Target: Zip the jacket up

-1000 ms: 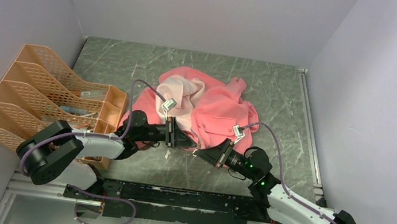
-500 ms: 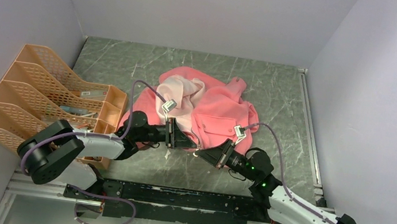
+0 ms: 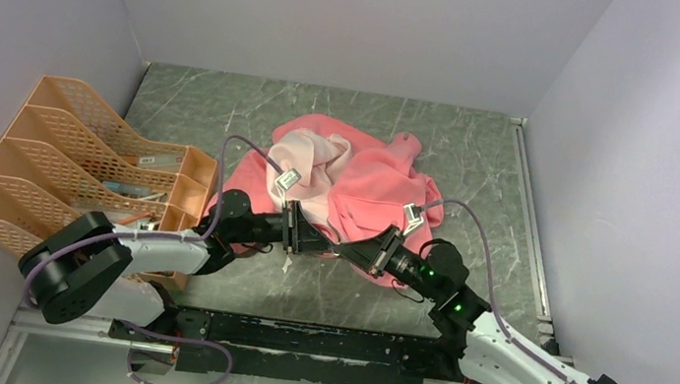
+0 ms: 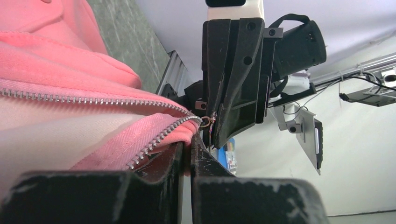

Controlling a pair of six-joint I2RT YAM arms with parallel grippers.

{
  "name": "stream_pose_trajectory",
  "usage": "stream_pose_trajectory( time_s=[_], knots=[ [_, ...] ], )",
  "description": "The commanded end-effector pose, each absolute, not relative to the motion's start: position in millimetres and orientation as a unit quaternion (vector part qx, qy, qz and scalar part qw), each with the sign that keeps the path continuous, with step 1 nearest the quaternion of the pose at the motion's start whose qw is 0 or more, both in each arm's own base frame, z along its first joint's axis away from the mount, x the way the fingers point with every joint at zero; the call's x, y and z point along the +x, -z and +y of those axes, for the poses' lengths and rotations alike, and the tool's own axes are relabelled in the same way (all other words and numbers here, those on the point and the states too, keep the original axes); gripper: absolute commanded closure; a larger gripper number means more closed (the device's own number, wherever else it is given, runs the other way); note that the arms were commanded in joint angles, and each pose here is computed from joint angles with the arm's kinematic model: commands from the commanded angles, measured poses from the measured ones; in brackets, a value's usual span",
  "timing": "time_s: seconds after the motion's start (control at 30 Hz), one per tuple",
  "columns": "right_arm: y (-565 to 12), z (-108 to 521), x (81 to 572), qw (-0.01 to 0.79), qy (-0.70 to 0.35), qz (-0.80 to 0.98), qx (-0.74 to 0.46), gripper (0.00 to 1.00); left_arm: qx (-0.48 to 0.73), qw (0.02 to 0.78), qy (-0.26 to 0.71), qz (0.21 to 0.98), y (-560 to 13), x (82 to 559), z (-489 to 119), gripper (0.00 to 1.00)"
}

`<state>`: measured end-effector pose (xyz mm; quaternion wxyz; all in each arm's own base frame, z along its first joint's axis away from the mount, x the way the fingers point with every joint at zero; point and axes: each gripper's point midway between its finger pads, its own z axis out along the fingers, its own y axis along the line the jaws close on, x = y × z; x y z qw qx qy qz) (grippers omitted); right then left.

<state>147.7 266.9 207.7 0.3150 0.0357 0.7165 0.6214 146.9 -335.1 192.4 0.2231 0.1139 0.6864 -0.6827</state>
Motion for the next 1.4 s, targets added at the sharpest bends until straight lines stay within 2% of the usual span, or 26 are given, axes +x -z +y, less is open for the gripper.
stream_pose_trajectory(
  time_s=[0.0, 0.53, 1.0, 1.37],
  knots=[
    [-247.8, 262.9, 171.1, 0.373, -0.634, 0.675, 0.058, 1.0, 0.154, 0.199, 0.667, 0.701, -182.1, 127.2, -336.4, 0.92],
    [-255.3, 253.0, 198.3, 0.381, -0.617, 0.682, 0.098, 1.0, 0.172, 0.189, 0.631, 0.732, -164.3, 120.8, -329.4, 0.92],
    [-262.7, 246.9, 201.3, 0.384, -0.633, 0.66, 0.127, 1.0, 0.176, 0.165, 0.606, 0.758, -143.8, 119.2, -336.7, 0.92],
    [-276.2, 239.4, 214.9, 0.417, -0.62, 0.648, 0.148, 1.0, 0.191, 0.157, 0.594, 0.766, -138.1, 113.7, -343.9, 0.92]
  ],
)
